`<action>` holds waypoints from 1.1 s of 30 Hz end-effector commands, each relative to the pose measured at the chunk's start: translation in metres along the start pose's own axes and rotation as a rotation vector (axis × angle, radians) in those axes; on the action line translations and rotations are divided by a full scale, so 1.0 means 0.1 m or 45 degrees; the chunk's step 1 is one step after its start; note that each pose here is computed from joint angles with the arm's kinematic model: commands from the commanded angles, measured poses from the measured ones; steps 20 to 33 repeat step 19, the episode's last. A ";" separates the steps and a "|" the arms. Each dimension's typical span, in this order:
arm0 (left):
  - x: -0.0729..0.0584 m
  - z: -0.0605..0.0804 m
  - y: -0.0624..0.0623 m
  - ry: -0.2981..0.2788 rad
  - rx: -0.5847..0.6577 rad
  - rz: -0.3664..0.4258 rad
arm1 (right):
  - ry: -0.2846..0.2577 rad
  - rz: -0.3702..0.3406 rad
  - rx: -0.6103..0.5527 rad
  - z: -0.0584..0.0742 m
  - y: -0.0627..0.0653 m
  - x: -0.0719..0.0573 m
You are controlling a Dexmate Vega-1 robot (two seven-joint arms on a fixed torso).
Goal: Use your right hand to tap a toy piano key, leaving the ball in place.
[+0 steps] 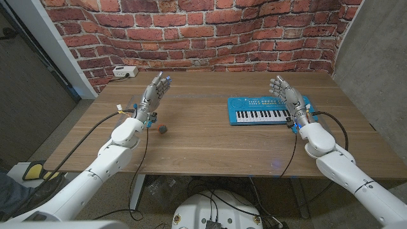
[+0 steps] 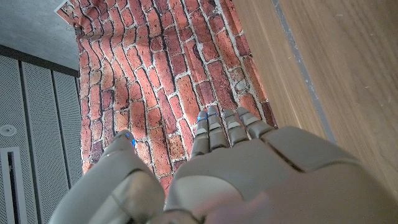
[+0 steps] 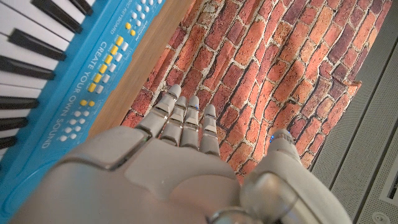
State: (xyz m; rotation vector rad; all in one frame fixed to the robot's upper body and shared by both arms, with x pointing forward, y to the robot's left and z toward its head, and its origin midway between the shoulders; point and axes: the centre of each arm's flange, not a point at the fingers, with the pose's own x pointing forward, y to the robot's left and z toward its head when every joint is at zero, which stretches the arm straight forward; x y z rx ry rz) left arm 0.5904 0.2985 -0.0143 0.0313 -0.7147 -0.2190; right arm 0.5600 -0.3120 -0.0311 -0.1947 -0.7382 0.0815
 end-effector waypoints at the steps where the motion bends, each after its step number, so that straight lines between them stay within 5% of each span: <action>1: 0.01 0.01 -0.02 0.013 0.013 -0.003 | -0.012 0.010 0.101 -0.05 -0.03 0.08; 33: -0.03 0.07 -0.07 -0.017 0.005 0.018 | -0.014 0.061 0.100 -0.02 0.00 0.18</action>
